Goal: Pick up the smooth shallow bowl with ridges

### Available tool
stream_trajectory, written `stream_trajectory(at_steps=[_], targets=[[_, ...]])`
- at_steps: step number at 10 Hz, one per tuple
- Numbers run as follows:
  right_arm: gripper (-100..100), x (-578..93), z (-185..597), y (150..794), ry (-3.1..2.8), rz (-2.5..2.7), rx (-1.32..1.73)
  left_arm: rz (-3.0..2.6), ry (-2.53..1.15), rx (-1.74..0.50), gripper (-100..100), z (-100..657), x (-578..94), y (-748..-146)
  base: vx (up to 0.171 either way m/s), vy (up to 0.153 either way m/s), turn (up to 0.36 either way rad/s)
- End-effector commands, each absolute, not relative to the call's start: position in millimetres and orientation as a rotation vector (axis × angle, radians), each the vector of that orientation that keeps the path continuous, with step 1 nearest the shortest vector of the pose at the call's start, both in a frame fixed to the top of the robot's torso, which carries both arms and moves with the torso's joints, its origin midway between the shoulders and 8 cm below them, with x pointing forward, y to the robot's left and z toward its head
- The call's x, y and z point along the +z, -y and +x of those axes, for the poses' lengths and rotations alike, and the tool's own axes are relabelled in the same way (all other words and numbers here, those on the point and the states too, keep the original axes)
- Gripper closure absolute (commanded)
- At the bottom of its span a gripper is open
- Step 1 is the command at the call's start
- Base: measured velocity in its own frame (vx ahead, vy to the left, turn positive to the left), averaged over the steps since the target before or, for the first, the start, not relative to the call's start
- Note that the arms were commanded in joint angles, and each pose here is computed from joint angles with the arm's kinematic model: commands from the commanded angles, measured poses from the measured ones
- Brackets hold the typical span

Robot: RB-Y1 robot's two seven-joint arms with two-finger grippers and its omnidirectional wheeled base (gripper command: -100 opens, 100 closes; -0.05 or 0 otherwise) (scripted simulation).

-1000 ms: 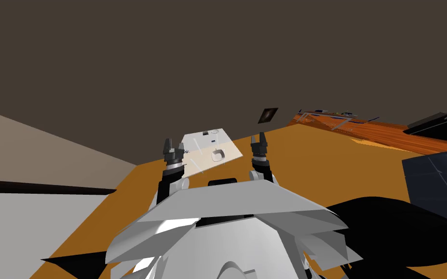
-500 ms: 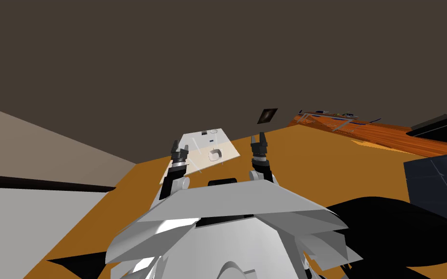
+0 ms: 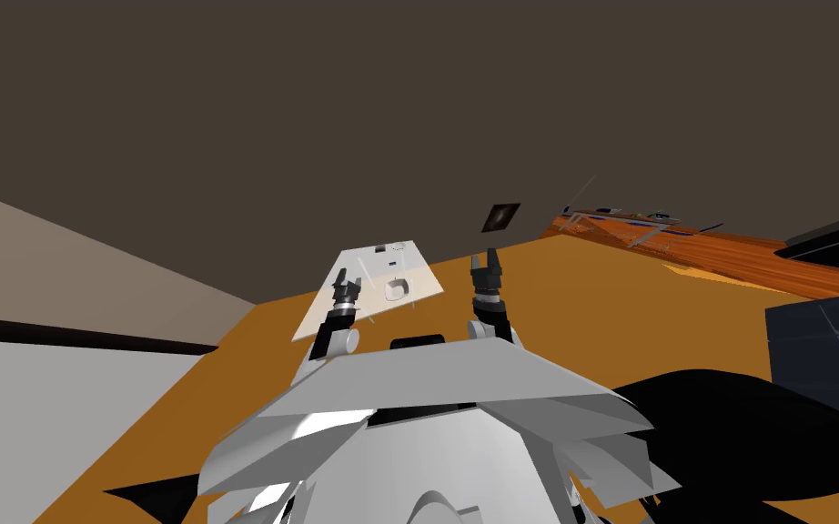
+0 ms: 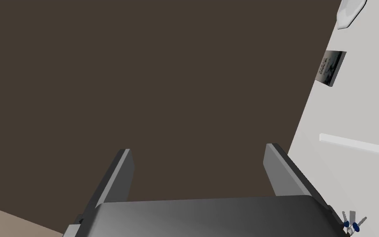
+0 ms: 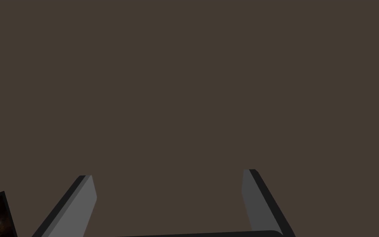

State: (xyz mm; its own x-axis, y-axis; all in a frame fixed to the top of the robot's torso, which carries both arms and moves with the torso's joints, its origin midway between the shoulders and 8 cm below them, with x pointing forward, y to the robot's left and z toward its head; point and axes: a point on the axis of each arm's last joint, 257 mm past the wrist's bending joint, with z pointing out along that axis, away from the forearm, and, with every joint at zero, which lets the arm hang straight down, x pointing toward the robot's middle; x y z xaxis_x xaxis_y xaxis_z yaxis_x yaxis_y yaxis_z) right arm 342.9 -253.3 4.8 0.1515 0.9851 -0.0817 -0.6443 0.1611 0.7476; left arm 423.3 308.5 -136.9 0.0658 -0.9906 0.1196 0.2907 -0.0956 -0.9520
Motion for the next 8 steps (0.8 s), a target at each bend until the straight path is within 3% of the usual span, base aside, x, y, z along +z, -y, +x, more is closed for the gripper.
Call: stream_trajectory(at_steps=[1, 8], targets=[[0, 4.8, 342.9, 253.3, -0.659, 0.641, 1.291, -1.176, -0.905, -1.352, -100, 432.5, -159.8, -308.0, -0.03, -0.119, 0.019], [0, 4.8, 342.9, 253.3, -0.659, 0.641, 1.291, -1.449, -1.01, -1.319, -100, 453.1, -253.5, -302.2, -0.01, -0.103, 0.018]])
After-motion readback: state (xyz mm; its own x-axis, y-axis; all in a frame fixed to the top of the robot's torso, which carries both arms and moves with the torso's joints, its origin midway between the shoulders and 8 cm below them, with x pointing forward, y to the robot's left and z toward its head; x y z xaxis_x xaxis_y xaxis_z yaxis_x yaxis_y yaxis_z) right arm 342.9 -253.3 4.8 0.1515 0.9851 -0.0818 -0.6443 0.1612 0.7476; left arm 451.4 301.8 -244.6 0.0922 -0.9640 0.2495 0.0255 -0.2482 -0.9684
